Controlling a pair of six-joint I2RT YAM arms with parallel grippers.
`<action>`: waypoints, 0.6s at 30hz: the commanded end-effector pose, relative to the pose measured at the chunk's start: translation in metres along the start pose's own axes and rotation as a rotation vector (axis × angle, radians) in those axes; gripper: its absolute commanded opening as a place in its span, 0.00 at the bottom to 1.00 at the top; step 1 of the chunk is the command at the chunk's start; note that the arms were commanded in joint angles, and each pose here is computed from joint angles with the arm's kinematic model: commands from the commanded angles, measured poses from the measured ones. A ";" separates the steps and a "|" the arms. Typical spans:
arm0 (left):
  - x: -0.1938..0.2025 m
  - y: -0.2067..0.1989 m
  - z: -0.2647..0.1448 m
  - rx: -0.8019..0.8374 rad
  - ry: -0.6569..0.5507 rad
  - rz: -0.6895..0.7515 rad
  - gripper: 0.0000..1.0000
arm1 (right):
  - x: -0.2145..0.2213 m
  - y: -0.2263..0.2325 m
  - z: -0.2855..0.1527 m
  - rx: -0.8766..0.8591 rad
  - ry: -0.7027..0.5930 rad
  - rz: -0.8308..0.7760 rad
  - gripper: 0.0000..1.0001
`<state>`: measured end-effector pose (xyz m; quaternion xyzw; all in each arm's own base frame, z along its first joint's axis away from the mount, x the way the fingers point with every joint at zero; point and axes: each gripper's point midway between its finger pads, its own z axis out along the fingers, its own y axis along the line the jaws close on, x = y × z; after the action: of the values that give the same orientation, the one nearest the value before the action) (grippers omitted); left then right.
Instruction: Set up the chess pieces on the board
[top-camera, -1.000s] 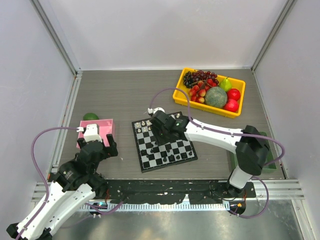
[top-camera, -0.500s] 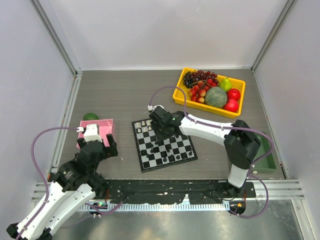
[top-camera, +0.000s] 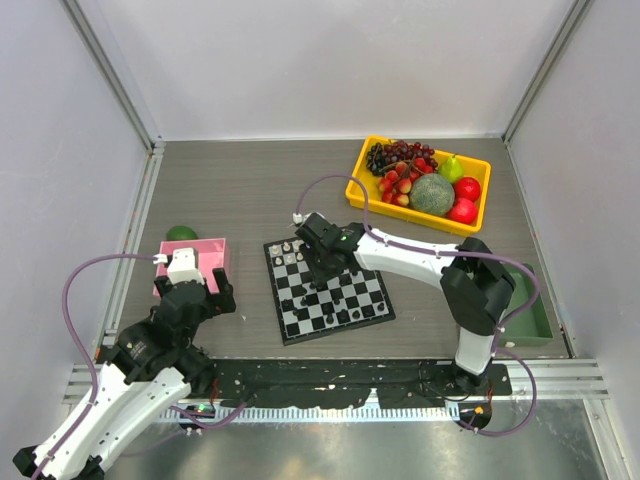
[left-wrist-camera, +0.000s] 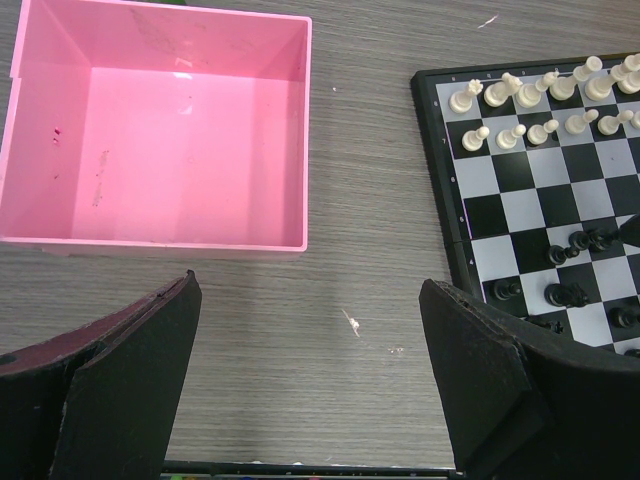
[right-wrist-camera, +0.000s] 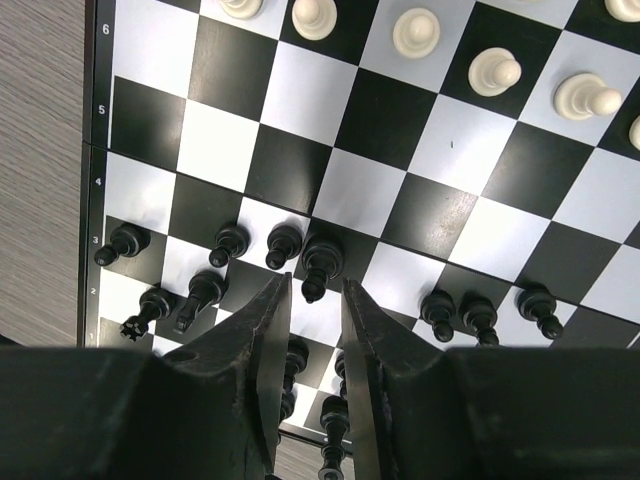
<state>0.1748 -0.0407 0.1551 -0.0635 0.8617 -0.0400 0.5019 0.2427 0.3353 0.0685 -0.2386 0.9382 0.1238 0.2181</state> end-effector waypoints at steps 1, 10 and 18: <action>-0.010 -0.003 0.000 0.008 -0.042 -0.020 0.99 | -0.016 0.004 -0.001 -0.009 -0.040 -0.001 0.33; -0.010 -0.003 0.001 0.006 -0.041 -0.018 0.99 | -0.014 0.006 0.005 -0.027 -0.027 -0.005 0.27; -0.010 -0.003 0.001 0.006 -0.039 -0.016 0.99 | -0.021 0.002 -0.011 -0.018 -0.073 0.003 0.15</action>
<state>0.1748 -0.0407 0.1551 -0.0635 0.8617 -0.0400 0.5019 0.2422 0.3357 0.0566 -0.2402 0.9411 0.1211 0.2047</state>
